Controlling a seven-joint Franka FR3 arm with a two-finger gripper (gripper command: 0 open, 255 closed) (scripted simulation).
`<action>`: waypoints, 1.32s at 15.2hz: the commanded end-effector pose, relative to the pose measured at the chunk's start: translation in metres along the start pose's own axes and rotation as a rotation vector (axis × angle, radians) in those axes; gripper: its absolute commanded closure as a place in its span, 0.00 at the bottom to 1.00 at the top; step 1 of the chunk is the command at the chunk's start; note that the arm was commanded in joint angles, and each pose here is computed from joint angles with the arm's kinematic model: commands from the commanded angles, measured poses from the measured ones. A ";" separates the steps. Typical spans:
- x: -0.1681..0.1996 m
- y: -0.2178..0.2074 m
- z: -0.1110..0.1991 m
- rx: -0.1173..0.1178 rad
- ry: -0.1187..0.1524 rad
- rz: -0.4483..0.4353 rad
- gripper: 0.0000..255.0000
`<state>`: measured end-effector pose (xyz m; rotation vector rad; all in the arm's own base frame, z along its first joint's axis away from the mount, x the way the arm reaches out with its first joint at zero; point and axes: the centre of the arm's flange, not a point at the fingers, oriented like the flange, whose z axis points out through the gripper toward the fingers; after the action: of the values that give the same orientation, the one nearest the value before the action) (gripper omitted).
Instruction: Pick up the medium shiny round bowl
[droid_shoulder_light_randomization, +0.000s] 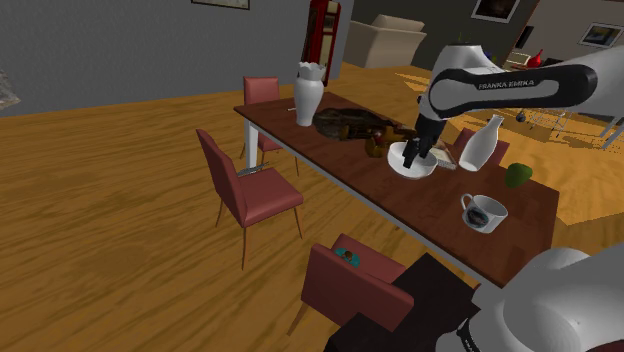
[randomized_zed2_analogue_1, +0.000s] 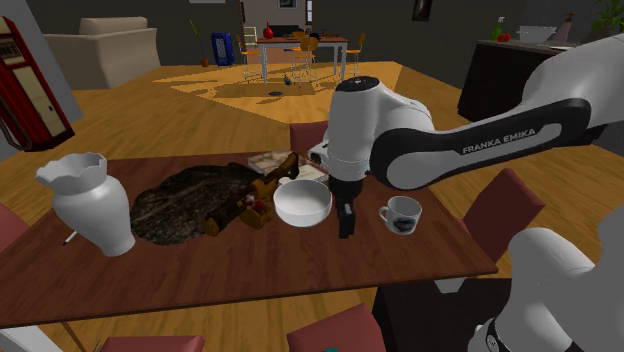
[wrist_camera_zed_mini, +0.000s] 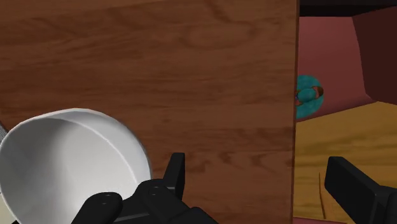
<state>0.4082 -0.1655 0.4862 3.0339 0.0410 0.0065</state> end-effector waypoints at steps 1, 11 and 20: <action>0.016 0.022 0.012 0.000 -0.001 -0.007 0.00; 0.087 0.114 0.077 0.006 -0.006 -0.041 0.00; 0.092 0.116 0.121 0.006 -0.006 -0.043 0.00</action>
<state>0.5035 -0.2921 0.3829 3.0384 0.1057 -0.0071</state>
